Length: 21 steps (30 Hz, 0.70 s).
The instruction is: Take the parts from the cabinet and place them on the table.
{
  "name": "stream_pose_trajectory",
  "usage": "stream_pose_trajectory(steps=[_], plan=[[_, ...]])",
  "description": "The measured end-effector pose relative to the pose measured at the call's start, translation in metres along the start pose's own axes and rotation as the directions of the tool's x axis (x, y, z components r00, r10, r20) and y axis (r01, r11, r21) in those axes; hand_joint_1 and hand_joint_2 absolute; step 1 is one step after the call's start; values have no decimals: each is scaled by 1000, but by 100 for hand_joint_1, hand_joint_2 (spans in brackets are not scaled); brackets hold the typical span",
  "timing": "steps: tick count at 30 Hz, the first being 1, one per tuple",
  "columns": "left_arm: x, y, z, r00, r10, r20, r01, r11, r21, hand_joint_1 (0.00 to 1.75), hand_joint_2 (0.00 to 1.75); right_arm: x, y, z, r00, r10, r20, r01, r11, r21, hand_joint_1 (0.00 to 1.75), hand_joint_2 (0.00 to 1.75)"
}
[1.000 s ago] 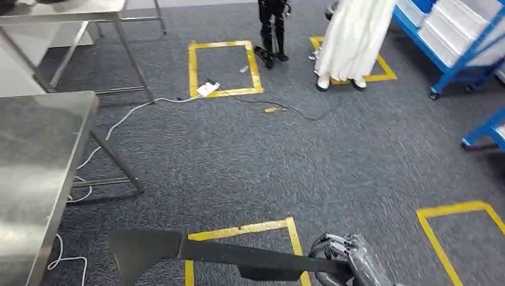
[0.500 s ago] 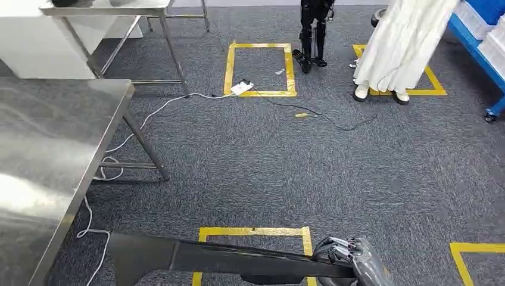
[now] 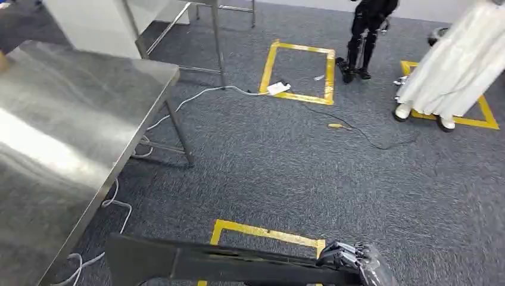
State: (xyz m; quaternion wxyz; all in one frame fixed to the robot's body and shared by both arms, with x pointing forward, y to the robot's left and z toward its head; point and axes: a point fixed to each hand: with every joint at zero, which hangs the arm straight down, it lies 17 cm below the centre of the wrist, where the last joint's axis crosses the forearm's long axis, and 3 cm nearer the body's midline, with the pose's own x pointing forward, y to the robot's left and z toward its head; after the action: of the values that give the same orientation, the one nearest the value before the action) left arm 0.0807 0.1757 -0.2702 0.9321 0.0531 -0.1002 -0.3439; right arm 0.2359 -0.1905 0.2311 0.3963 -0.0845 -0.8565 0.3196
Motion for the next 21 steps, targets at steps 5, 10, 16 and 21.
stream_pose_trajectory(steps=[5,10,16,21], plan=[[1,-9,2,1000,1,-4,-1,1000,-14,0,0,-7,-3,5,999,18,-30,-18,1000,0,175,175],[0,-15,3,1000,1,-8,-1,1000,-24,0,0,-6,-6,7,999,31,-39,-31,1000,-4,175,175],[4,-21,5,1000,4,-5,-4,999,-36,0,0,-3,-8,7,999,34,-39,-34,999,-14,175,175],[4,-22,5,1000,10,-1,-10,999,-41,0,0,-9,-19,9,999,24,-49,-25,999,-30,175,175]])
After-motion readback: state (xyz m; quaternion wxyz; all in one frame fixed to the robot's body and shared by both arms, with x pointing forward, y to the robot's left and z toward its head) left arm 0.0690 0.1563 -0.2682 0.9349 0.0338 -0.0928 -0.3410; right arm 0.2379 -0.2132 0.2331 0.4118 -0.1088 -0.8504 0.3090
